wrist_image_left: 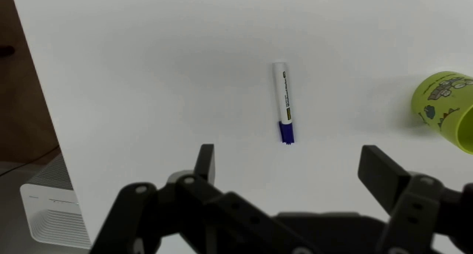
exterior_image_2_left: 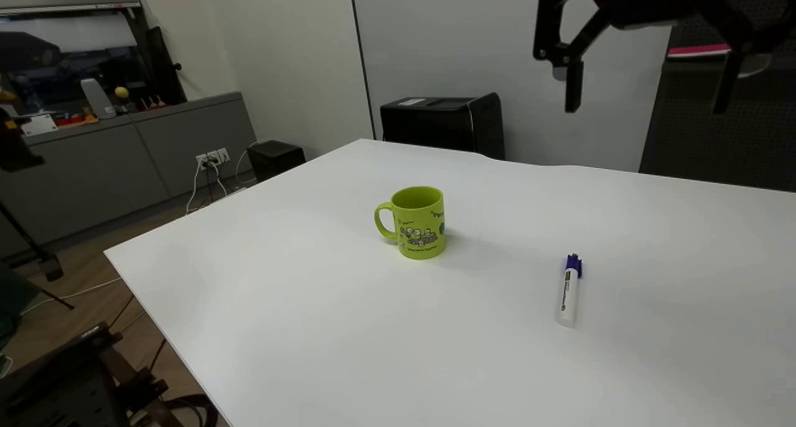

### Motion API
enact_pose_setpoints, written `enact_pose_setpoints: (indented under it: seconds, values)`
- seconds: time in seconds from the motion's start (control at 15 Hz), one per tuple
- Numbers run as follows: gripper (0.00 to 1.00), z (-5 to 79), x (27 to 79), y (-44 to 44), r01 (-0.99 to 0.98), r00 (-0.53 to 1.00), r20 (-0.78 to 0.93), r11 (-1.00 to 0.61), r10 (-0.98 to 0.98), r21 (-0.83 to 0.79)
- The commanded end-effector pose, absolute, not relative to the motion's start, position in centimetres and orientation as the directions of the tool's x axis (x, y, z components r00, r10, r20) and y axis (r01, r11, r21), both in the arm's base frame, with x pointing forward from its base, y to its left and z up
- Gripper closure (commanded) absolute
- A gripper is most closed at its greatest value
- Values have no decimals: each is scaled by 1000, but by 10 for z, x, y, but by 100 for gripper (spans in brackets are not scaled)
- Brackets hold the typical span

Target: Pick up the marker and put it in the white cup

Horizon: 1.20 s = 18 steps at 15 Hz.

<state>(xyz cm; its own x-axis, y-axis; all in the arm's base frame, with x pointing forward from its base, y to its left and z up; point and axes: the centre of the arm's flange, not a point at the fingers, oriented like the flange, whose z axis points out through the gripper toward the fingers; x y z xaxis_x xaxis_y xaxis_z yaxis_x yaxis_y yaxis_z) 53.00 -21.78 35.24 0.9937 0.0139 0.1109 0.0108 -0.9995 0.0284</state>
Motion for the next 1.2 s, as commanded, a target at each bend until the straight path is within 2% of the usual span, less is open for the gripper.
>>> enact_pose_setpoints:
  seconds: [0.0, 0.73, 1.13]
  values:
    - [0, 347, 535, -222, 6, 995, 104, -1000, 10, 30]
    - [0, 343, 544, -225, 7, 995, 99, -999, 10, 32]
    - [0, 308, 569, -216, 88, 996, -4, -996, 88, 22]
